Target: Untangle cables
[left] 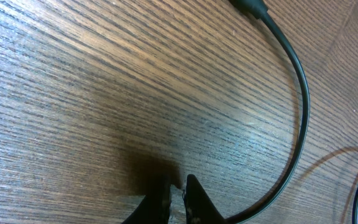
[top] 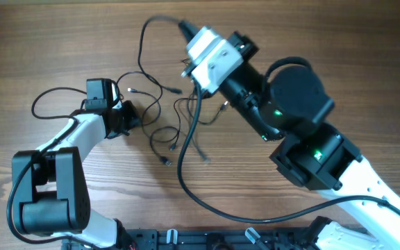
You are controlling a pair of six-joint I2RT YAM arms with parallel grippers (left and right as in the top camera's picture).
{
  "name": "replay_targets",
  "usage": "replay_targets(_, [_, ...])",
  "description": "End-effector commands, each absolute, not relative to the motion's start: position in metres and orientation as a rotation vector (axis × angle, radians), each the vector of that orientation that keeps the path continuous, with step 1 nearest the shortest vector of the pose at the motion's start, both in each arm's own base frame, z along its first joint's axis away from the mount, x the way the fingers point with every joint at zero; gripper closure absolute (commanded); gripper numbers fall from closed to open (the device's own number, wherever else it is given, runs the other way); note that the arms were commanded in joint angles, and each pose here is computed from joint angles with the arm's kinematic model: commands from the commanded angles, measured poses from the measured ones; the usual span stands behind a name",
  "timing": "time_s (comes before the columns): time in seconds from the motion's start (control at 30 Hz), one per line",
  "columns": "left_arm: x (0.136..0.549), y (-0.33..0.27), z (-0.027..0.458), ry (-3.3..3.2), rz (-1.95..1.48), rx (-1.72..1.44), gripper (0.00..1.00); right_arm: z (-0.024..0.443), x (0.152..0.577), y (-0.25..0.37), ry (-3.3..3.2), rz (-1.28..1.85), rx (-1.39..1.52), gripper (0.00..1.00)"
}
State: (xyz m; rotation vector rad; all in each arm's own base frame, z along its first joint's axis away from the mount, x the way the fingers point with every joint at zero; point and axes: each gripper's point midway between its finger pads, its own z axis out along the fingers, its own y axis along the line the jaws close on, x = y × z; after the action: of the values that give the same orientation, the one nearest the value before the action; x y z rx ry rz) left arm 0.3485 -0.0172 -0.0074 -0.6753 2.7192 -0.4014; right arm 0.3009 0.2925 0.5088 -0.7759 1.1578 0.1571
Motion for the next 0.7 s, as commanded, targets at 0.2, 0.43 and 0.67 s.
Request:
replay_targets(0.2, [0.305, 0.002, -0.055, 2.866, -0.207, -0.772, 0.87, 0.574, 0.31, 0.207, 1.134, -0.024, -0.298, 0.96])
replay_targets(0.43, [0.306, 0.002, -0.055, 2.863, -0.208, -0.77, 0.86, 0.595, 0.306, 0.183, 1.069, -0.028, -0.208, 0.96])
replay_targets(0.67, [0.306, 0.002, -0.055, 2.863, -0.209, -0.77, 0.18, 0.554, 0.343, 0.159, 1.243, -0.113, -0.215, 0.95])
